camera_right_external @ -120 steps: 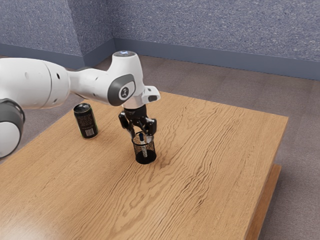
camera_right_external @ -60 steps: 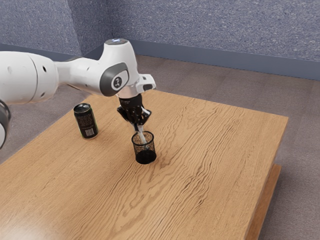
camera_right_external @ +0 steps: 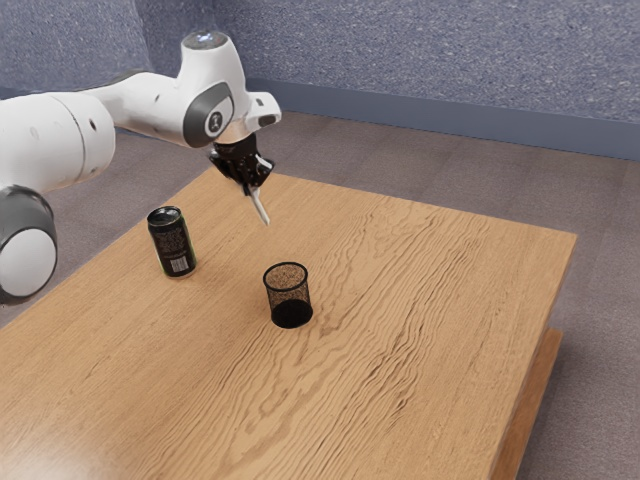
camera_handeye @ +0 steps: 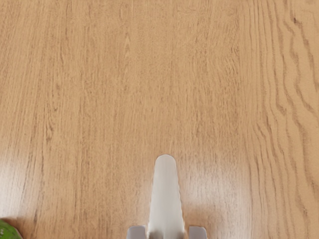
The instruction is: Take the marker out of the pen holder and place it to the left of the pen holder.
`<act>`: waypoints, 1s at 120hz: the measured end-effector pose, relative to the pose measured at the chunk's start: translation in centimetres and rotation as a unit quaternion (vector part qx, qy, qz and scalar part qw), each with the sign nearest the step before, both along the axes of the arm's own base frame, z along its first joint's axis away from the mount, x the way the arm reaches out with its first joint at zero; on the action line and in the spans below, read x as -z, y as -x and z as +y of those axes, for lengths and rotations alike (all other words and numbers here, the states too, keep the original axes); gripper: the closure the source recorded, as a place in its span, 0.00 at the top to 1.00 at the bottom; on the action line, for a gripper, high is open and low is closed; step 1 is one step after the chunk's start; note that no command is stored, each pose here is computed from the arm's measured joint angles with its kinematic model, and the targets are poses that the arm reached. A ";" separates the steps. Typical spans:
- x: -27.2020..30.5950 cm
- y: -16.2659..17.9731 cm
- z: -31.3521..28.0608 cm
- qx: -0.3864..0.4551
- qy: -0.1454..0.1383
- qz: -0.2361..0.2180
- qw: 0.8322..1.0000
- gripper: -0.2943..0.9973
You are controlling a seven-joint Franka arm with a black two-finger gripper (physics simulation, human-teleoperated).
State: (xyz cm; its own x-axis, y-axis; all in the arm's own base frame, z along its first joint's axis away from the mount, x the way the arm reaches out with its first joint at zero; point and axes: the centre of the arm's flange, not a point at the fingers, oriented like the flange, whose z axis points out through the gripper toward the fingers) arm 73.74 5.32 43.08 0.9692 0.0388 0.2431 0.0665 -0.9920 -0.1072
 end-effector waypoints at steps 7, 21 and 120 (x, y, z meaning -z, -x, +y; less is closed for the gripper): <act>2.5 -0.8 1.4 0.004 0.010 -0.002 1.000 0.17; 5.6 -1.8 2.8 0.022 0.020 -0.021 0.999 0.17; -26.0 20.2 0.7 0.098 -0.007 -0.067 0.993 0.71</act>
